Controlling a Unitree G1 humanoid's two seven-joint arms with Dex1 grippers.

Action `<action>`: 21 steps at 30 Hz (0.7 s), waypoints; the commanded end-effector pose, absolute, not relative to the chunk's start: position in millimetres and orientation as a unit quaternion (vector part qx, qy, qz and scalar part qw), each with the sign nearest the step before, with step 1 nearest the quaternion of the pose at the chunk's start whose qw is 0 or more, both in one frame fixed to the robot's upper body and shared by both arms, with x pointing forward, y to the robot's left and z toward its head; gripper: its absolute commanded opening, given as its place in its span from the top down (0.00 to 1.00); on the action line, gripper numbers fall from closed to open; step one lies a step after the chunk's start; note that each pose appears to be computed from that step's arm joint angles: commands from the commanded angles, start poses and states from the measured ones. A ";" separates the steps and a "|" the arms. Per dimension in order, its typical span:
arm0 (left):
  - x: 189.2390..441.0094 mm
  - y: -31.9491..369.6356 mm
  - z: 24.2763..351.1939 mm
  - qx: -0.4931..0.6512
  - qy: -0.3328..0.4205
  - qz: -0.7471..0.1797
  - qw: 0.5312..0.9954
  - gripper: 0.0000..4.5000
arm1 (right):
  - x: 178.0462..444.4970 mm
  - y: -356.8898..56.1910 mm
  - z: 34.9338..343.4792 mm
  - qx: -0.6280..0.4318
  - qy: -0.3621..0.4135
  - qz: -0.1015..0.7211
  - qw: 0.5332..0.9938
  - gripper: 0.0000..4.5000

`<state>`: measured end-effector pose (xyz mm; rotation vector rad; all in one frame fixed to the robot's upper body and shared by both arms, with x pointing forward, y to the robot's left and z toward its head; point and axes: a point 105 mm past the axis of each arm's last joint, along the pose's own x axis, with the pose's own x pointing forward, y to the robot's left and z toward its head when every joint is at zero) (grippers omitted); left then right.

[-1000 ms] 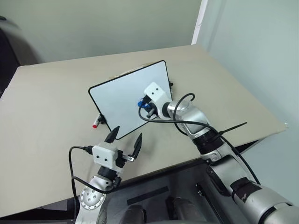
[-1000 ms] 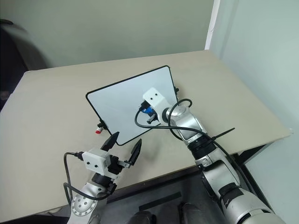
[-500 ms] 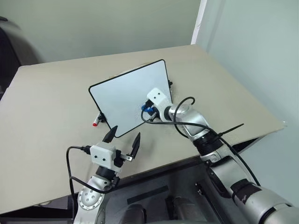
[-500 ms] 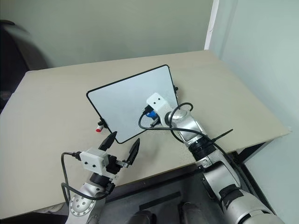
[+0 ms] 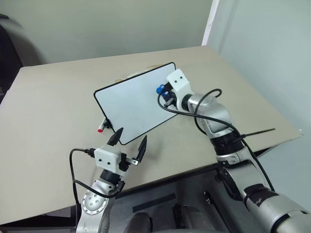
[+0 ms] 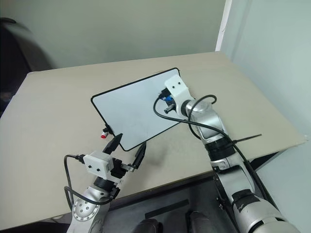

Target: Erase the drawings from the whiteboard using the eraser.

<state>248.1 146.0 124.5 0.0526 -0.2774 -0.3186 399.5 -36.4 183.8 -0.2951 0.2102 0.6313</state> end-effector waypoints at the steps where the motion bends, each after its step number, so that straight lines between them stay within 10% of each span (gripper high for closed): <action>1: 248.0 145.8 131.0 0.026 -0.152 -0.161 0.975 0.00 | 388.5 -60.6 196.3 -0.110 0.100 0.288 0.946 0.90; 14: 250.4 144.2 126.6 0.028 -0.144 -0.167 0.975 0.00 | 372.7 -111.5 115.8 -0.130 0.221 0.224 0.940 0.90; 21: 252.9 150.9 126.4 0.032 -0.144 -0.166 0.975 0.00 | 375.7 -117.5 115.8 -0.129 0.215 0.213 0.944 0.38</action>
